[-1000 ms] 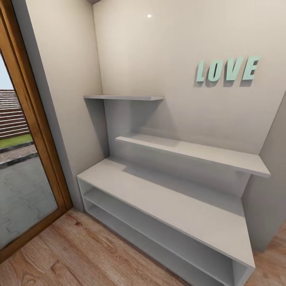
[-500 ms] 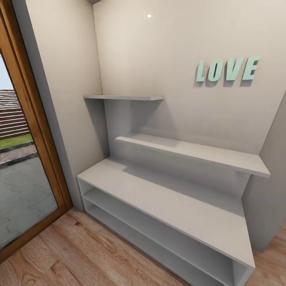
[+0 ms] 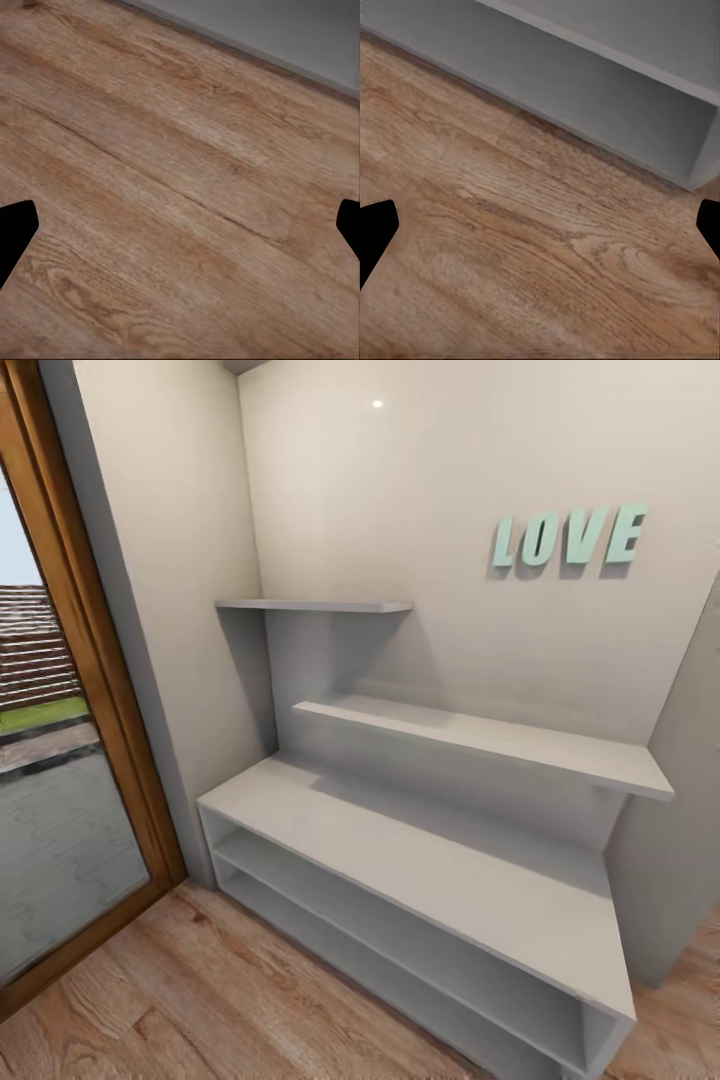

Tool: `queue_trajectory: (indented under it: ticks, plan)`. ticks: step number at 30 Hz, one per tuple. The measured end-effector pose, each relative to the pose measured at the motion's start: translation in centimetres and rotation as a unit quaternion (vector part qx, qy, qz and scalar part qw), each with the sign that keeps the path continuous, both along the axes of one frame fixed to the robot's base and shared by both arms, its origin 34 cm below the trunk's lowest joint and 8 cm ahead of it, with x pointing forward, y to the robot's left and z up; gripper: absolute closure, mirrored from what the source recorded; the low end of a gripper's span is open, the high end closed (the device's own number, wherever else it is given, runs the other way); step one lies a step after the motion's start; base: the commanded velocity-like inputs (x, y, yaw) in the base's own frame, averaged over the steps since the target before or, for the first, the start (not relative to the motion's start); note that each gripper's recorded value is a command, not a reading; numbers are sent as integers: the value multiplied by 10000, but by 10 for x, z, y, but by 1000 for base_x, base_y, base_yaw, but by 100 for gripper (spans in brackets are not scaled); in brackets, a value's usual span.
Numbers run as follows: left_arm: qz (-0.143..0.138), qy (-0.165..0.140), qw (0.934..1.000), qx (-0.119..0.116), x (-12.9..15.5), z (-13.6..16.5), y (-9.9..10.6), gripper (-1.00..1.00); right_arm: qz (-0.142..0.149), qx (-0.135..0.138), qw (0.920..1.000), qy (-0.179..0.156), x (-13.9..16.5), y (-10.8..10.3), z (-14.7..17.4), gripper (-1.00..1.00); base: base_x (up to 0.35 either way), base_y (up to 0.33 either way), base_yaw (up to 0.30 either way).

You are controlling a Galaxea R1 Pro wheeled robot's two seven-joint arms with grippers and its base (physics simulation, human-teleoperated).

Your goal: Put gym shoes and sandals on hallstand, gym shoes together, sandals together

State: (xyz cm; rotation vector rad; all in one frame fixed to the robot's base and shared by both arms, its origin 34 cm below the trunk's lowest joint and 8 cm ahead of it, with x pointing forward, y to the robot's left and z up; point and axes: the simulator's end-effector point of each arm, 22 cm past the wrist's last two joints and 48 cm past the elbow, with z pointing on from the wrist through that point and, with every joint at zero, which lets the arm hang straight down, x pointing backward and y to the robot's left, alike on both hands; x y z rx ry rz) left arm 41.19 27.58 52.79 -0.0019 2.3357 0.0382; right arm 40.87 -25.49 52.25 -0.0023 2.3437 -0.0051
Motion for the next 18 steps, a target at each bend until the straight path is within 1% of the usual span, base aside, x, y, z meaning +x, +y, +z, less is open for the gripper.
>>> queue_trajectory:
  ticks: [4, 8, 12, 18]
  plan:
    - [85, 16, 10000, -11, -2, -1, 5, -100, 3, -1, 10000, -5, 0, 0, 0, -100, -287, 135, 0]
    - [240, 18, 9997, -56, -3, -1, 11, -100, 4, -1, 10000, -8, 1, 0, 0, -100, -292, 181, -55]
    - [303, 13, 9995, -79, -3, -1, 13, -100, 2, -3, 10000, -9, 1, -1, 0, -100, -284, 212, -186]
    - [334, 16, 9994, -98, -4, -1, 14, -100, -7, -12, 10000, -10, 1, -1, 1, -100, -269, 228, -258]
